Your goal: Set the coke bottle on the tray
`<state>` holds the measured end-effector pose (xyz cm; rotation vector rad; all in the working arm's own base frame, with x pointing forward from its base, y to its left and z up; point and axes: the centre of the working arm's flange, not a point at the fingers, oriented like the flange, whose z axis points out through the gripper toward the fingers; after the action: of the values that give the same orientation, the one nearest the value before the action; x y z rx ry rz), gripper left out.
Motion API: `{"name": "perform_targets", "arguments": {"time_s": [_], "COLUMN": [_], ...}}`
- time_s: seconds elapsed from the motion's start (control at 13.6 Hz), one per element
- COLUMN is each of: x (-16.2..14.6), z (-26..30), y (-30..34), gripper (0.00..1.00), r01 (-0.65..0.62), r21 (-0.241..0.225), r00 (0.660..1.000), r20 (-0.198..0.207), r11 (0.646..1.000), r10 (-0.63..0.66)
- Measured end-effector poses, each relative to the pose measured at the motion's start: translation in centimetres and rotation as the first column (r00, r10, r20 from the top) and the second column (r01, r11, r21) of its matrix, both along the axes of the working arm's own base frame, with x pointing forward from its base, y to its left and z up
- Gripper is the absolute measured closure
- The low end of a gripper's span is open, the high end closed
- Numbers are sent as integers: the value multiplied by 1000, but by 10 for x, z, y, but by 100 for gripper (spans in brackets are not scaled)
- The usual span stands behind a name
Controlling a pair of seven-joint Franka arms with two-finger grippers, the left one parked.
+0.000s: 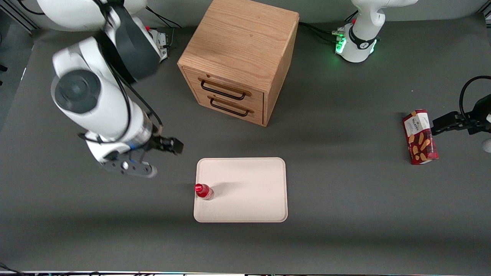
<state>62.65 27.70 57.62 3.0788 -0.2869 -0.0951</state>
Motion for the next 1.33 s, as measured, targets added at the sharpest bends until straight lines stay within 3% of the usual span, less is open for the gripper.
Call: {"name": "perform_targets", "arguments": {"time_s": [0.37,0.59,0.74,0.96,1.33], "x": [-37,-52,-54,-48,-37], "z": [69,88,93,89,66], "y": [-53,-98,-137,-209,-270], "gripper": [0,0,0,0,0], "r01": [-53,-126,-170,-194,-245], "r21": [11,-11,5,69,73], "r00": [998,992,985,979,967], "r20": [-22,-26,-38,-51,-49], "r11": [999,992,986,979,967], "r10": [53,126,170,198,249]}}
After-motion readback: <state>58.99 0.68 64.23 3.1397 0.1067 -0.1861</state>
